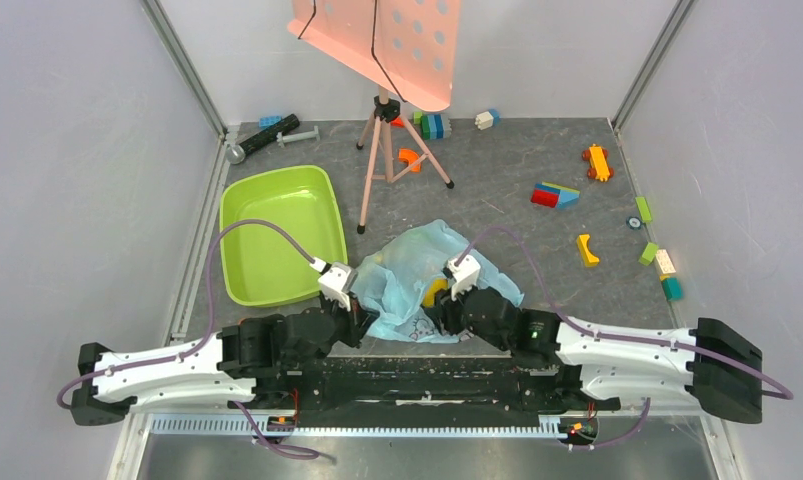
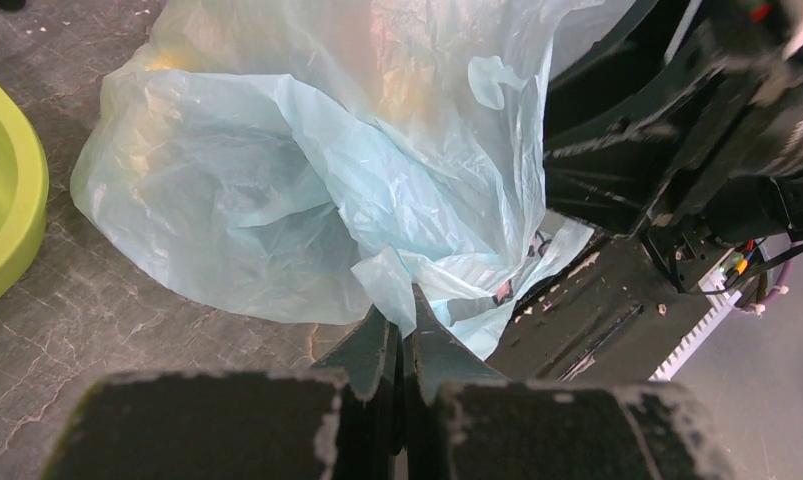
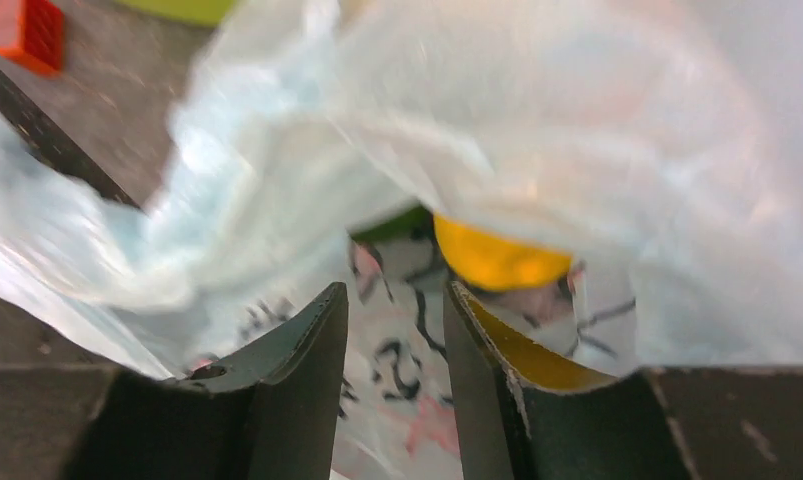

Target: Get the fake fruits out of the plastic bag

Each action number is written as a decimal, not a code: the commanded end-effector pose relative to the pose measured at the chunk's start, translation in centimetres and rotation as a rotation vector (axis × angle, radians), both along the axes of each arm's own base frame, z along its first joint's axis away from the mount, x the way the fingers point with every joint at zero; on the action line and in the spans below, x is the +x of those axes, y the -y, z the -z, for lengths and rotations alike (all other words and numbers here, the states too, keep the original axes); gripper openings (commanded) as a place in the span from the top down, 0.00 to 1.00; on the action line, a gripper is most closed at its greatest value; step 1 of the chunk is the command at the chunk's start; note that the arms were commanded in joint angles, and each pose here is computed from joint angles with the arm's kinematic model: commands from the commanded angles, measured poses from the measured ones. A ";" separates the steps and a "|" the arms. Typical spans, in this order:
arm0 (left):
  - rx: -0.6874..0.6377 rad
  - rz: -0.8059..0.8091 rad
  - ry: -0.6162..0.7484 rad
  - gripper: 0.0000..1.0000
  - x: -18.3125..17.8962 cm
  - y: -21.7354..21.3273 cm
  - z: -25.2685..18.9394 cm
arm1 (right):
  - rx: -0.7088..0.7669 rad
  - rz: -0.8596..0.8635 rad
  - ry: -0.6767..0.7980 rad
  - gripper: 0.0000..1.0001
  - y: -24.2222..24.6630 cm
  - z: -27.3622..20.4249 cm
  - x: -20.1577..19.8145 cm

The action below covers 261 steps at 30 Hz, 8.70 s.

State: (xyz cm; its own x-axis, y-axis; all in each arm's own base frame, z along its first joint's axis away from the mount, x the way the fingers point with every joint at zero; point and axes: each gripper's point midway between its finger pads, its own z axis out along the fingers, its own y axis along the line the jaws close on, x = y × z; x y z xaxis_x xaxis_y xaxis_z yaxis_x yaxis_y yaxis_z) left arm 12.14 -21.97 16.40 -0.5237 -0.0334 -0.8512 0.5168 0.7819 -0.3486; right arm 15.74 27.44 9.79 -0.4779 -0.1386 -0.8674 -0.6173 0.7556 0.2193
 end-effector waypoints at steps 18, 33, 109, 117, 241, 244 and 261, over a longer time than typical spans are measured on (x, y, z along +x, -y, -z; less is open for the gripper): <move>-0.033 -0.088 -0.022 0.98 0.6 -1.0 0.9 | -0.141 0.154 0.077 0.42 -1.3 -1.6 5.9; -0.027 -0.101 -0.030 0.98 0.6 -1.2 1.6 | -0.207 0.142 0.032 0.25 -1.5 1.8 7.4; -0.141 -0.309 -0.045 0.94 2.2 -4.2 2.8 | 0.190 -0.325 0.109 0.55 -4.0 -22.6 -0.5; -0.160 -0.290 -0.040 0.98 1.9 -4.5 2.3 | 0.121 -0.289 0.173 0.55 -9.9 -23.0 4.5; -0.042 0.175 0.070 0.42 -0.9 12.6 -8.5 | 0.027 0.024 0.179 0.90 8.3 -19.1 0.8; -0.020 0.079 0.108 0.36 0.8 12.6 -7.4 | 0.034 0.008 0.163 0.92 8.0 -18.6 0.5; 0.047 0.136 -0.013 0.47 -1.3 11.7 6.6 | 0.026 0.041 0.115 0.97 7.9 -16.0 0.7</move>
